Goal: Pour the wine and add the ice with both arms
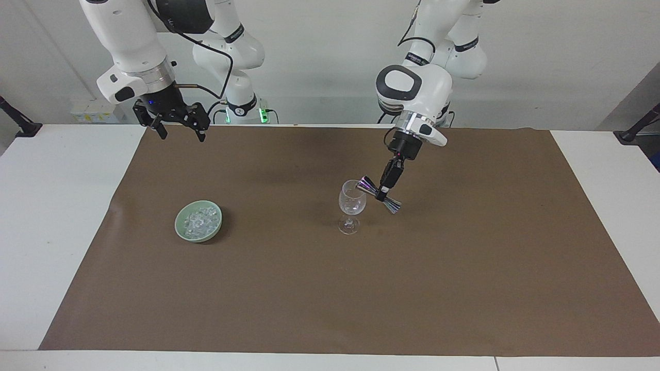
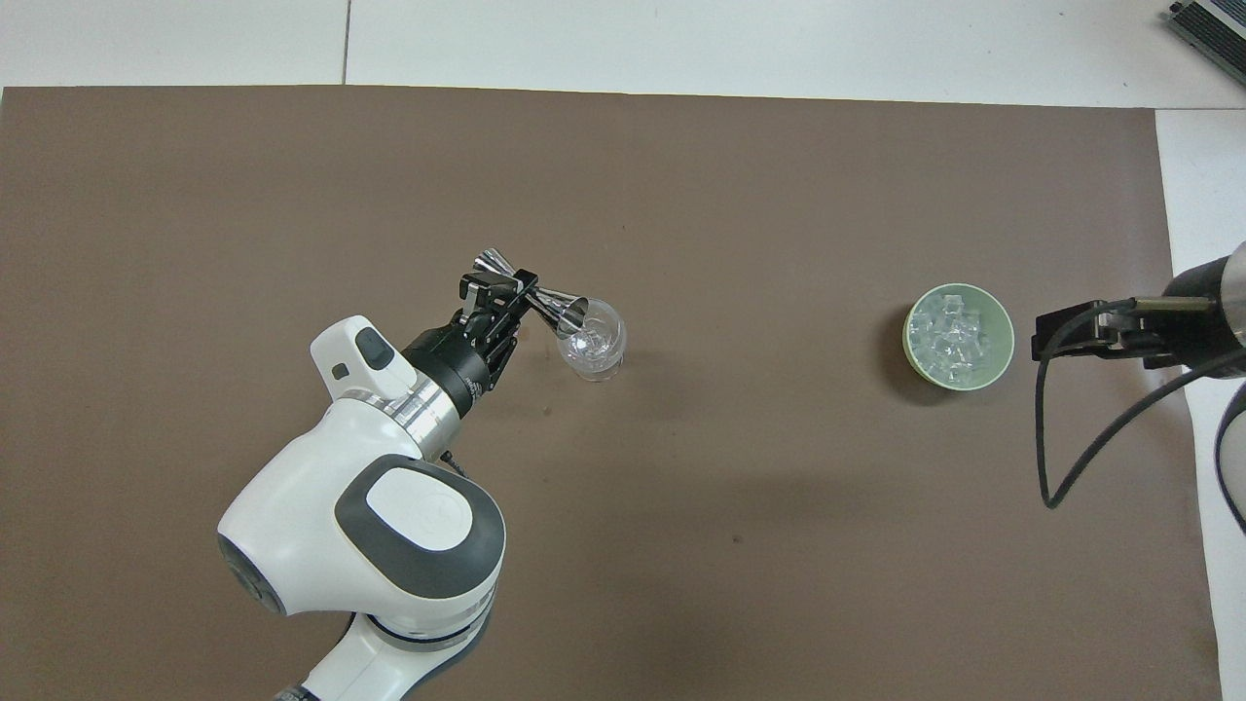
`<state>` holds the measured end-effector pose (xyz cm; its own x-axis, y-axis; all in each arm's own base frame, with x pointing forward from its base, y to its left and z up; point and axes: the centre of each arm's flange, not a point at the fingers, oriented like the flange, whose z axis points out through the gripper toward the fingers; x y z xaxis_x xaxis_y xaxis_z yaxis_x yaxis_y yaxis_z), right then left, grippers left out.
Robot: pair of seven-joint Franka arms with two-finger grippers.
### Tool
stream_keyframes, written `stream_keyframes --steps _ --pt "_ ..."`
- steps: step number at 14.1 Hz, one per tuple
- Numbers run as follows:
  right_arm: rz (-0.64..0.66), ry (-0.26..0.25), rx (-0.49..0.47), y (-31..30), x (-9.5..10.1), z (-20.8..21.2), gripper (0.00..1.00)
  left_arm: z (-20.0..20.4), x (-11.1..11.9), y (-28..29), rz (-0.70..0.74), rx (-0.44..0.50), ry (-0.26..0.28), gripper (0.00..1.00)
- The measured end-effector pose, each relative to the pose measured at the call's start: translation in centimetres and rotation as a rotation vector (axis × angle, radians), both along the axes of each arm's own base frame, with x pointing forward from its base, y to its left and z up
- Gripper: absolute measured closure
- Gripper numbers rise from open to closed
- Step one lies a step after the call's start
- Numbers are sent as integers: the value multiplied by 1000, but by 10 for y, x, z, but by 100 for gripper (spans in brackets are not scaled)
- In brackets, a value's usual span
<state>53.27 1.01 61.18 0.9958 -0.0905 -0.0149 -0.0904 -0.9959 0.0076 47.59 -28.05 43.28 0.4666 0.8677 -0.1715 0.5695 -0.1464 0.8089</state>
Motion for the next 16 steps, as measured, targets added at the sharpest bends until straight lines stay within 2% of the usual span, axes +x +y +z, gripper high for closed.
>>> stream_keyframes --steps 7,16 --pt "0 0 0 0 0 -1 0 7 4 0 -38 66 -62 78" --pt "1 0 0 0 0 -1 0 10 2 -9 -80 123 -104 78"
